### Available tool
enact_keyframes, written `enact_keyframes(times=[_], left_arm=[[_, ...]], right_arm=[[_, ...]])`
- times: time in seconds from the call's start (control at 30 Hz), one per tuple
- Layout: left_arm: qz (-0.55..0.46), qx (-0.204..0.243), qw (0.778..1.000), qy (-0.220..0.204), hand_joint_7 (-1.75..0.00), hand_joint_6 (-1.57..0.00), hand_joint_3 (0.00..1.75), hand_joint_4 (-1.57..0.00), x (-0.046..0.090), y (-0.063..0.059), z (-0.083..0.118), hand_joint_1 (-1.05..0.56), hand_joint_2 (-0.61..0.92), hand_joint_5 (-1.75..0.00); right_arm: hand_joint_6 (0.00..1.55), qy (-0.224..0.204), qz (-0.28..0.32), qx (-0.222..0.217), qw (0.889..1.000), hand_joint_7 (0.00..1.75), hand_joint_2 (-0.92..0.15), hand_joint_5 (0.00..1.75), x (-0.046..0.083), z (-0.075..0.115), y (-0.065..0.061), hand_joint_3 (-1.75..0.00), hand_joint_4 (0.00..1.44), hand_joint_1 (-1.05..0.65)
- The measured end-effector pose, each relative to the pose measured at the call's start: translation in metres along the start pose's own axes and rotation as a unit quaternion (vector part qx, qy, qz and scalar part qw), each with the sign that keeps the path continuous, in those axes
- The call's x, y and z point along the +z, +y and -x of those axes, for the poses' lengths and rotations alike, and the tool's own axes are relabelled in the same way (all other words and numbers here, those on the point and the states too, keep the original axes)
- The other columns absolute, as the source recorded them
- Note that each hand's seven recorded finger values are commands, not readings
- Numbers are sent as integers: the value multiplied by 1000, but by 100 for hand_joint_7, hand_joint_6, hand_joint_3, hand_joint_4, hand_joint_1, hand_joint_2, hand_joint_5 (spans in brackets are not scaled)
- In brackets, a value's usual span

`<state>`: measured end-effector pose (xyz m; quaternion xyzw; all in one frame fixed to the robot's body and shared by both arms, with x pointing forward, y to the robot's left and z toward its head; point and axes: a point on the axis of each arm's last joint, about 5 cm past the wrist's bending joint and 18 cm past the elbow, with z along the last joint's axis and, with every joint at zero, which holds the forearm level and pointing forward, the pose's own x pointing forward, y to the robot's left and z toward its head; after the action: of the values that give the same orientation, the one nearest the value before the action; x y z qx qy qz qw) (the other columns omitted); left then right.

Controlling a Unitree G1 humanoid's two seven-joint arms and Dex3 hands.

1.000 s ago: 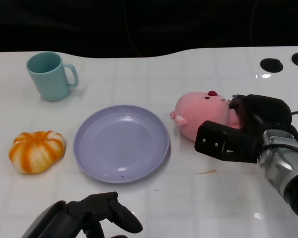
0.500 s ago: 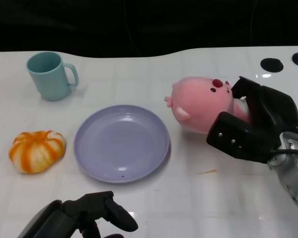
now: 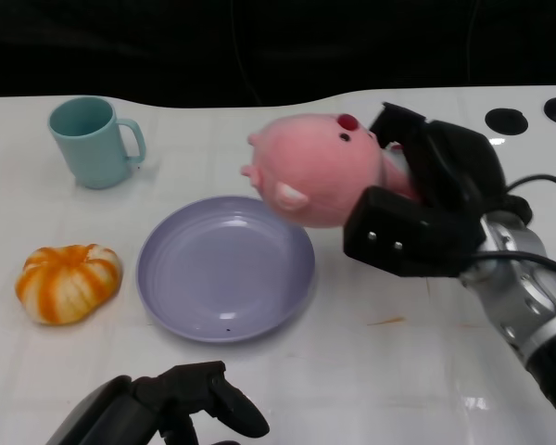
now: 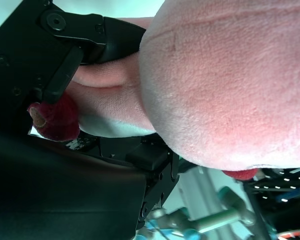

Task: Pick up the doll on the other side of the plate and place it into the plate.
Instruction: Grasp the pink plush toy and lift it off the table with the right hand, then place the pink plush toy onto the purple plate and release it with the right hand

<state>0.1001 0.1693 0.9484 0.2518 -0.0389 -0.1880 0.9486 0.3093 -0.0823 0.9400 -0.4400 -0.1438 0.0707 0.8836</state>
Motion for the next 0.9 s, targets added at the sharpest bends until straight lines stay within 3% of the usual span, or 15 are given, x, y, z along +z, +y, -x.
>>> enact_keyframes(times=[0.13,0.27,0.57,0.73,0.8,0.83,0.87,0.9], left_arm=[[7,-3,1000,-6,-94,-69,44,-65,2,-3,-2,-24,92,-159],[5,-2,1000,-5,-94,-68,44,-65,3,-5,-4,-24,91,-160],[-11,-5,1000,-5,-95,-67,44,-64,8,-9,-5,-24,92,-163],[-17,-3,1000,-4,-94,-68,43,-63,11,-10,-5,-23,92,-163],[-15,-3,1000,-4,-93,-69,44,-63,12,-11,-5,-23,92,-163],[-13,-4,1000,-3,-93,-69,44,-63,12,-12,-5,-23,92,-163],[-12,-4,1000,-3,-93,-69,44,-63,12,-12,-6,-23,92,-163],[-12,-4,1000,-3,-93,-69,44,-63,12,-12,-6,-23,92,-164]], right_arm=[[77,-31,-2,17,999,175,-31,175,22,-11,3,-137,100,-20],[76,-58,5,45,997,175,-30,175,35,-14,15,-137,101,-21],[73,-61,30,93,993,175,-36,175,44,-15,35,-122,98,-23],[73,-53,36,107,992,175,-35,175,45,-15,38,-121,97,-20],[71,-49,38,111,992,174,-37,175,45,-16,39,-113,96,-20],[75,-45,39,114,992,142,-46,175,46,-16,40,-93,92,-22],[87,-40,40,120,991,94,-58,175,46,-17,40,-63,86,-24],[96,-37,40,125,991,64,-65,174,47,-17,41,-46,83,-24]])
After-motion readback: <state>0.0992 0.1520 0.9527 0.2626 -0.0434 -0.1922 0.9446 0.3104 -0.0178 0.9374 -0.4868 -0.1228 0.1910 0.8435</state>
